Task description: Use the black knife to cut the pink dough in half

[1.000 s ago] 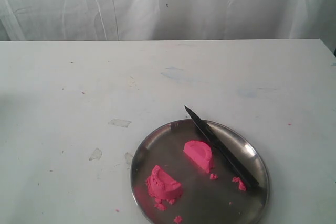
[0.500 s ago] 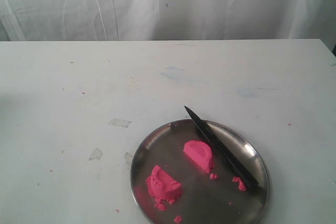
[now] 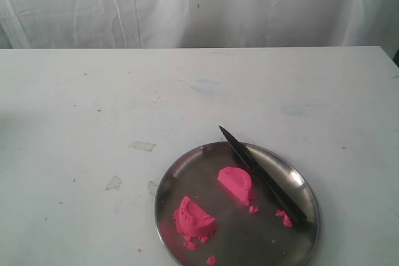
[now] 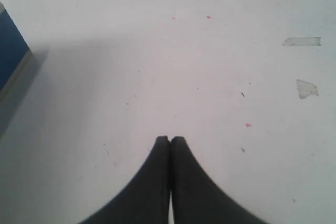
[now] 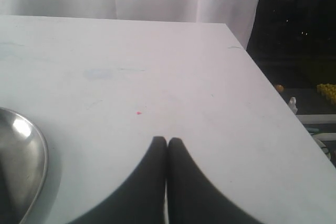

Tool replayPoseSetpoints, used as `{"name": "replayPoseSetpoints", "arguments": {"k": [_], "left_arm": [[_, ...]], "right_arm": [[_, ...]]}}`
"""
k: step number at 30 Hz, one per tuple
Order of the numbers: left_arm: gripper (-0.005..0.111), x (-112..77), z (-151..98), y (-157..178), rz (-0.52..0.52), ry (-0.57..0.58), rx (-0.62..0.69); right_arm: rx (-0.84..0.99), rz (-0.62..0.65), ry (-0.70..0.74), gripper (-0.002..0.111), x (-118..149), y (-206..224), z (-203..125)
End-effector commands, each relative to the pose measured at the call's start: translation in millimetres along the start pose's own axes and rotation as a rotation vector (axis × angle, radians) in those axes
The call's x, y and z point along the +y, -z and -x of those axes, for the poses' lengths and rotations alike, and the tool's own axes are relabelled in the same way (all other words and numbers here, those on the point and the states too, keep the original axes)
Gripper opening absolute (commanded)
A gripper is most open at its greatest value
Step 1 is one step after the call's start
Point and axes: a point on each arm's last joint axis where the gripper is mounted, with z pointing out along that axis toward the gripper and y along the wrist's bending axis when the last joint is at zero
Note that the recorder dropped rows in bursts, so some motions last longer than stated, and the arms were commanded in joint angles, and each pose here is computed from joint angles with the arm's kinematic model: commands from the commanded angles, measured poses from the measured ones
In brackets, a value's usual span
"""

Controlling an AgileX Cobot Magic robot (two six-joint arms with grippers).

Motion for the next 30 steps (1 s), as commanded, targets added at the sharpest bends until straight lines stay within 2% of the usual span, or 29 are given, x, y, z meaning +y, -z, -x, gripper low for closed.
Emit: {"name": "replayPoseSetpoints", "arguments": {"k": [1, 30], "left_arm": [[0.0, 2.0, 2.1, 0.0, 0.036, -0.007, -0.031], [0.0, 2.2, 2.1, 0.0, 0.04, -0.006, -0.031]], "right_arm": [[-0.01, -0.002, -0.002, 0.0, -0.1, 0.2, 0.1], [-0.01, -0.002, -0.002, 0.0, -0.1, 0.2, 0.1]]}}
